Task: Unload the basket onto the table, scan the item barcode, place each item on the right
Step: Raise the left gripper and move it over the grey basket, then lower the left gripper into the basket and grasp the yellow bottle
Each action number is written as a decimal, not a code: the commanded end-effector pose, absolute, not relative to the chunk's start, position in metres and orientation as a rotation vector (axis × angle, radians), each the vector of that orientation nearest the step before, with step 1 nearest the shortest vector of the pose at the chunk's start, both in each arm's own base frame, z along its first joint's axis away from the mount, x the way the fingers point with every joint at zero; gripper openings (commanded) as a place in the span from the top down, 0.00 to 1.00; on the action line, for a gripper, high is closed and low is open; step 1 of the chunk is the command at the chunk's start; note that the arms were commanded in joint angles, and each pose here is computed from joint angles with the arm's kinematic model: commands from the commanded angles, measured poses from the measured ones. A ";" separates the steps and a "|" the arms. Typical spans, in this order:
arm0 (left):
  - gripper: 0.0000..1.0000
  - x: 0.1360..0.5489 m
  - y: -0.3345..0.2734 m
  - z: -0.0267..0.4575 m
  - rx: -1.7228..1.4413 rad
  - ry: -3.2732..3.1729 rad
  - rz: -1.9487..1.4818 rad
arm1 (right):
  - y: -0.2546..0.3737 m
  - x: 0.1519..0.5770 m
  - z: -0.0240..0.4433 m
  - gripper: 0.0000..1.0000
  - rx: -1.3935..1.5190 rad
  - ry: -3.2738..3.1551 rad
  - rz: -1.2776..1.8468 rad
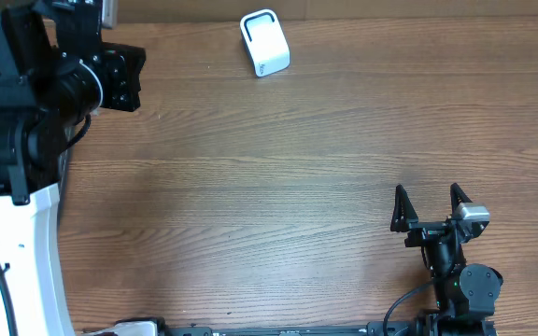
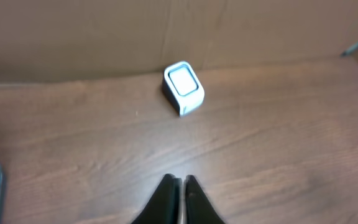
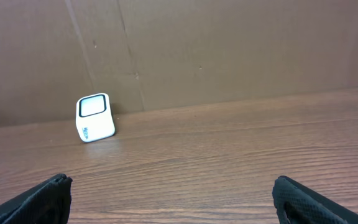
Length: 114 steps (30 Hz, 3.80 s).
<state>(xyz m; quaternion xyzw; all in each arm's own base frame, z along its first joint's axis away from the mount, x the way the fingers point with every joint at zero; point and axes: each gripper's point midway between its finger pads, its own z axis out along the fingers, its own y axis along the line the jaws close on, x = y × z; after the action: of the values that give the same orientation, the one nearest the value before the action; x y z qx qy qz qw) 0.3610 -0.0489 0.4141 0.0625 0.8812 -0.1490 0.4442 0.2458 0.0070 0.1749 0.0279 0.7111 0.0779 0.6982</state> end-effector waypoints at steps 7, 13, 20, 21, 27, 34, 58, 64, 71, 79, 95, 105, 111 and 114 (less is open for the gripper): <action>0.96 0.361 -0.054 0.385 0.158 2.310 -0.411 | 0.007 0.246 0.172 0.00 0.068 1.585 0.173; 0.72 0.367 -0.054 0.374 0.149 2.349 -0.414 | 0.007 0.246 0.172 0.00 0.068 1.585 0.173; 0.08 0.368 -0.053 0.373 0.148 2.352 -0.414 | 0.007 0.246 0.172 0.00 0.068 1.585 0.173; 0.03 0.368 -0.053 0.372 0.146 2.354 -0.408 | 0.007 0.246 0.172 0.00 0.069 1.585 0.173; 0.00 0.369 -0.030 0.365 0.079 2.389 -0.255 | 0.007 0.246 0.172 0.00 0.069 1.585 0.173; 0.00 0.376 -0.001 0.365 -0.038 2.378 -0.064 | 0.007 0.246 0.172 0.00 0.068 1.585 0.173; 0.01 0.345 0.211 0.393 -0.710 2.120 0.295 | 0.007 0.246 0.172 0.00 0.068 1.585 0.173; 0.00 0.335 0.262 0.364 -0.846 2.158 0.347 | 0.007 0.246 0.172 0.00 0.068 1.585 0.173; 0.01 0.352 0.297 0.305 -0.930 2.266 0.334 | 0.007 0.246 0.172 0.00 0.068 1.585 0.173; 0.02 0.404 0.289 0.273 -0.612 2.341 0.144 | 0.007 0.246 0.172 0.00 0.068 1.585 0.173; 0.06 0.435 0.290 0.181 -0.457 2.512 0.005 | 0.007 0.246 0.172 0.00 0.068 1.585 0.173; 0.12 0.451 0.274 0.131 -0.335 2.604 -0.076 | 0.007 0.246 0.172 0.00 0.068 1.585 0.173; 0.33 0.457 0.271 0.130 -0.317 2.596 -0.072 | 0.007 0.246 0.172 0.00 0.068 1.585 0.173; 0.44 0.457 0.271 0.130 -0.316 2.597 -0.073 | 0.007 0.246 0.172 0.00 0.068 1.585 0.173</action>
<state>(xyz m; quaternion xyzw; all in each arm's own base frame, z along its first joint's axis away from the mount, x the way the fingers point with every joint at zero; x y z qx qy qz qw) 0.4535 0.2718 0.1289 -0.1279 0.9587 -0.0225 0.2530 0.2458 0.0070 0.1748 0.0280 0.7113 0.0777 0.6981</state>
